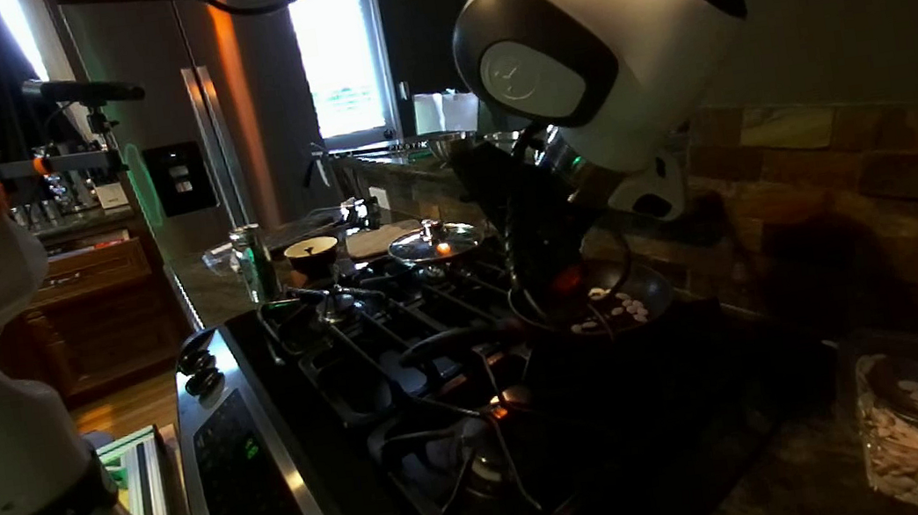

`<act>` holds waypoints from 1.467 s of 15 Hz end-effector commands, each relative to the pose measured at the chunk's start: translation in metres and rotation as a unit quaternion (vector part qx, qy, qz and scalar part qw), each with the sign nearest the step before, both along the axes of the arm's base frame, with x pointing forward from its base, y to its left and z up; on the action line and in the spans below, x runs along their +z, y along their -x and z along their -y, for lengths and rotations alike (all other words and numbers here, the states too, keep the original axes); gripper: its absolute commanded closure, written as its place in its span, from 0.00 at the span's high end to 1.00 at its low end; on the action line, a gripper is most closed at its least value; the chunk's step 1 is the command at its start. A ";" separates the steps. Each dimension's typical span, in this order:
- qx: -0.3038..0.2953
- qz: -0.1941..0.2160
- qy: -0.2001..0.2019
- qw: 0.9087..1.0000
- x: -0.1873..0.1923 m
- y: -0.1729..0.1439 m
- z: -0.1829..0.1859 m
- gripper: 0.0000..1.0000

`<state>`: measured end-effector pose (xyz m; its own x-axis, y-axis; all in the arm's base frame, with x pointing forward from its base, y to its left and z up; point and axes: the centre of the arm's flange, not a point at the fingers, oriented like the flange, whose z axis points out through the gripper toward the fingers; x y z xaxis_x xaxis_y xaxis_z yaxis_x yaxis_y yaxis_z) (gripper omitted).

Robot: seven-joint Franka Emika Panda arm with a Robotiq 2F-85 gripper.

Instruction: Put the orange scoop in the pan

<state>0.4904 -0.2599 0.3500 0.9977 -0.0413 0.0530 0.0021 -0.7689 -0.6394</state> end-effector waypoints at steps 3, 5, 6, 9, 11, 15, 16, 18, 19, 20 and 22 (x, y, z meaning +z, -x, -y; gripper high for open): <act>-0.051 -0.024 -0.024 0.998 -0.007 -0.012 0.013 0.01; -0.058 -0.026 -0.011 0.998 -0.010 -0.014 0.013 0.01; -0.061 -0.027 -0.006 0.998 -0.012 -0.017 0.014 0.01; -0.047 -0.018 -0.016 0.999 -0.023 -0.024 0.022 0.01; -0.049 -0.014 -0.033 0.998 -0.031 -0.032 0.030 0.01; -0.068 -0.012 -0.035 0.997 -0.029 -0.032 0.039 0.30; -0.075 -0.014 -0.031 0.997 -0.024 -0.028 0.043 0.34; -0.090 -0.014 -0.010 0.996 -0.009 -0.017 0.052 0.50; -0.098 -0.014 -0.002 0.995 -0.003 -0.013 0.056 0.58; -0.105 -0.007 0.008 0.994 0.006 -0.007 0.058 0.66; -0.112 0.011 0.032 0.993 0.026 0.004 0.059 0.81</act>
